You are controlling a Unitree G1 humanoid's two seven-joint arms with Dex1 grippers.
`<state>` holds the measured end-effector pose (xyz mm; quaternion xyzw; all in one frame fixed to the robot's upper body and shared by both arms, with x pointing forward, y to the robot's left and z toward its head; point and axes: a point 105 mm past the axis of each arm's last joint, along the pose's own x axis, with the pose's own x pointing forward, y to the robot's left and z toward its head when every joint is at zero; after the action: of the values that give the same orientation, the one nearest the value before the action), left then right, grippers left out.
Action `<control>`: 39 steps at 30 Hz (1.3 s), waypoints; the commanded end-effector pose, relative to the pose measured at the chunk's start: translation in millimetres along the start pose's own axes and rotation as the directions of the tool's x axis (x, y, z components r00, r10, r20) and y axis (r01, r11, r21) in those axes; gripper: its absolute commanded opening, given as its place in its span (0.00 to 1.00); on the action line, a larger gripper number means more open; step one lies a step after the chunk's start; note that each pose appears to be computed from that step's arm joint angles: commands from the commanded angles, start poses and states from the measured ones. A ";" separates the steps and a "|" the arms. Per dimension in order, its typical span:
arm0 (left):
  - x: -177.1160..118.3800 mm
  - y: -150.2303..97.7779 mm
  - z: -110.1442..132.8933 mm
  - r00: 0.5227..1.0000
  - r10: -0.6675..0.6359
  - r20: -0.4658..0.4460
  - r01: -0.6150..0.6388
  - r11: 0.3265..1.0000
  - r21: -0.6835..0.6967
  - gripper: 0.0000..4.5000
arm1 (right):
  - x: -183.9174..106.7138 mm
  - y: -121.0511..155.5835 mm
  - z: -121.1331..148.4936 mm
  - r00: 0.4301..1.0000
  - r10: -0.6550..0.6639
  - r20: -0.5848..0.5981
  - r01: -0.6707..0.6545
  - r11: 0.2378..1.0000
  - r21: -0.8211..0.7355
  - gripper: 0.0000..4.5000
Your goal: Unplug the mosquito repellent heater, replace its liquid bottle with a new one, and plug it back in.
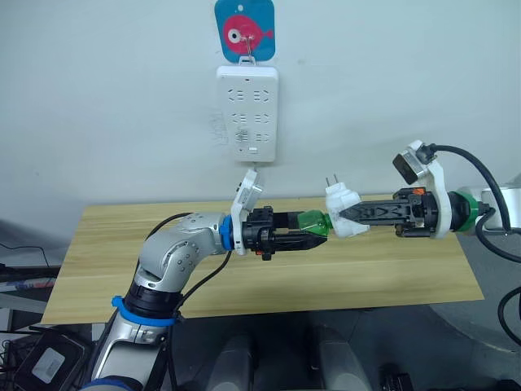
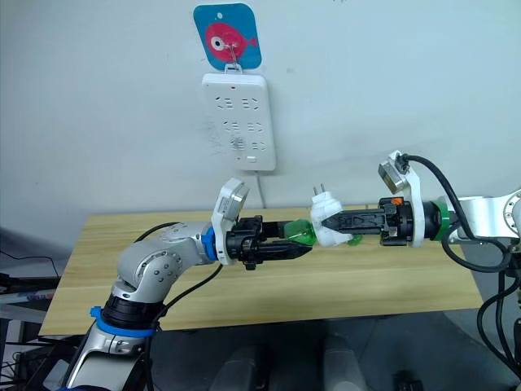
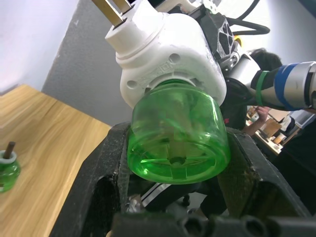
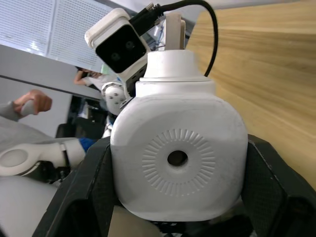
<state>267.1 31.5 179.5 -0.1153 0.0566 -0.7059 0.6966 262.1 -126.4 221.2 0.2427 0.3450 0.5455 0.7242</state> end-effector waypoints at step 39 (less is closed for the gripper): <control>-23.8 -32.0 12.4 0.993 -0.100 -0.069 0.103 0.994 0.041 0.49 | -12.7 -45.1 4.5 0.989 -0.135 0.063 0.143 0.979 -0.147 0.04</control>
<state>245.5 58.6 188.0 -0.0804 0.0771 -0.7339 0.6701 295.1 -160.6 181.9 0.1729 0.3178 0.4830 0.7974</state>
